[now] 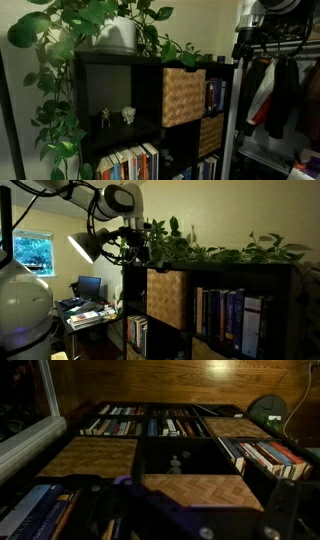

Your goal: Pull out the middle compartment ,remove some socks and close it

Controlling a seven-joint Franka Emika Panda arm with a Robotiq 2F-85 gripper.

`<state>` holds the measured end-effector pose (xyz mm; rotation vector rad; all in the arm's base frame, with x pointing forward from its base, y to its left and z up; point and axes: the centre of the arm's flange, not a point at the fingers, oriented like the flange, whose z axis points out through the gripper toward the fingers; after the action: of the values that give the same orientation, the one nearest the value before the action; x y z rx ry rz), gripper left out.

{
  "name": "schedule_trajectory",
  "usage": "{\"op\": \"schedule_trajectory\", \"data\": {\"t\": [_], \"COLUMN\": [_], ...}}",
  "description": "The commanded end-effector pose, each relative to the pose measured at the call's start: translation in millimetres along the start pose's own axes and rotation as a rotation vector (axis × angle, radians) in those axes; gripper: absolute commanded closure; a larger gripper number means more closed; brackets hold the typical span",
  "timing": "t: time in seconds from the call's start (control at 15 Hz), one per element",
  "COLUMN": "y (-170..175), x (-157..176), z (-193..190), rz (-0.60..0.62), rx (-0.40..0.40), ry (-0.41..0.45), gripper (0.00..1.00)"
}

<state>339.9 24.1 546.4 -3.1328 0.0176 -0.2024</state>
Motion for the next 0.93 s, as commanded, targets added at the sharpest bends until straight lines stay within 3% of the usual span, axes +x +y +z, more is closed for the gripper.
{"op": "schedule_trajectory", "data": {"t": [0.0,0.8,0.87], "y": [0.0,0.0,-2.9], "x": [0.0,0.0,7.8], "z": [0.0,0.0,0.8], "rz": [0.000,0.000,-0.042], "rx": [0.000,0.000,0.003], "ry": [0.000,0.000,0.019], "gripper": [0.00,0.00,0.00]}}
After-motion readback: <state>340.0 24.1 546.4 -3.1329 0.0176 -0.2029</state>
